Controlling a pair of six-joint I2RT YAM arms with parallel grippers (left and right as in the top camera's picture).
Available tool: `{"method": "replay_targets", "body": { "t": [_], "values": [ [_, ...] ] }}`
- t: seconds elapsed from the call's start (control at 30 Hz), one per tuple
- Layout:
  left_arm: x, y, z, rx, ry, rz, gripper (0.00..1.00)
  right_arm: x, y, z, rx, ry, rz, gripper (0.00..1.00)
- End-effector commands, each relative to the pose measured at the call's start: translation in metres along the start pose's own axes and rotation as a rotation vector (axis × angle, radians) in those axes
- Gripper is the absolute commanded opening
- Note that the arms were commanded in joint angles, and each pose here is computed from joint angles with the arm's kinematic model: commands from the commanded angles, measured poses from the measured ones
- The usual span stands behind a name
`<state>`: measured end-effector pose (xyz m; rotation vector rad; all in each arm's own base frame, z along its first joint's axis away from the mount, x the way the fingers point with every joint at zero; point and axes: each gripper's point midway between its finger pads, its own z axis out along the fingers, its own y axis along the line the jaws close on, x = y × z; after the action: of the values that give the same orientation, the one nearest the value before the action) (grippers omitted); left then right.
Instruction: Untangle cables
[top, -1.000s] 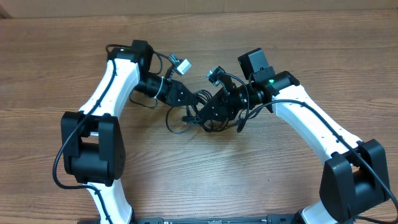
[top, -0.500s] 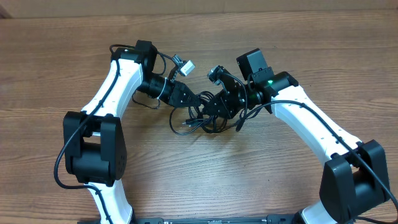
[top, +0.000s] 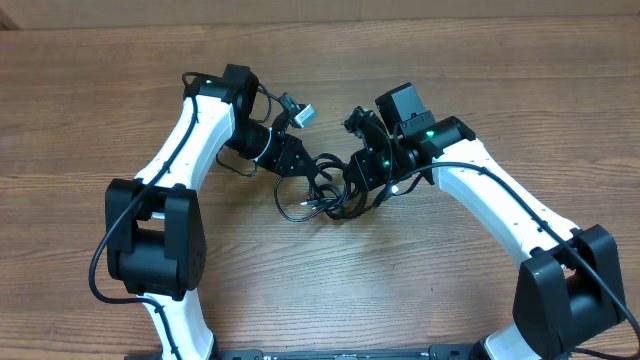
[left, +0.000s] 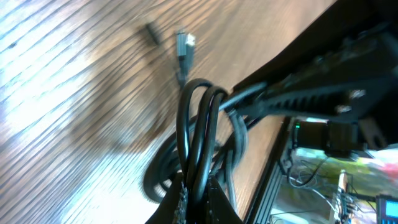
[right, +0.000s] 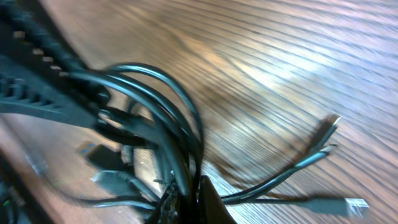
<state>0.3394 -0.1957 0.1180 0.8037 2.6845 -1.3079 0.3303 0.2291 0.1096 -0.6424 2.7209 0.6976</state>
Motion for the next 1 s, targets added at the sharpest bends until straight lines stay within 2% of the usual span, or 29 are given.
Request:
{"method": "replay_targets", "body": {
  "t": [0.0, 0.2, 0.43, 0.63, 0.97],
  "values": [
    [0.014, 0.031, -0.006, -0.162, 0.065, -0.108, 0.04, 0.001, -0.053, -0.016, 0.254, -0.036, 0.149, 0.04],
    [0.015, 0.031, -0.006, -0.163, 0.065, -0.109, 0.04, 0.000, -0.076, -0.025, 0.338, -0.054, 0.190, 0.04],
    [0.014, 0.030, -0.005, -0.160, 0.065, -0.109, 0.04, 0.002, -0.113, -0.044, 0.575, -0.102, 0.303, 0.04],
    [0.015, 0.029, -0.004, -0.159, 0.069, -0.108, 0.04, -0.005, -0.129, -0.056, 0.679, -0.171, 0.359, 0.04],
    [0.017, 0.028, -0.004, -0.155, 0.077, -0.117, 0.04, -0.017, -0.131, -0.059, 0.683, -0.235, 0.382, 0.04]
  ]
}}
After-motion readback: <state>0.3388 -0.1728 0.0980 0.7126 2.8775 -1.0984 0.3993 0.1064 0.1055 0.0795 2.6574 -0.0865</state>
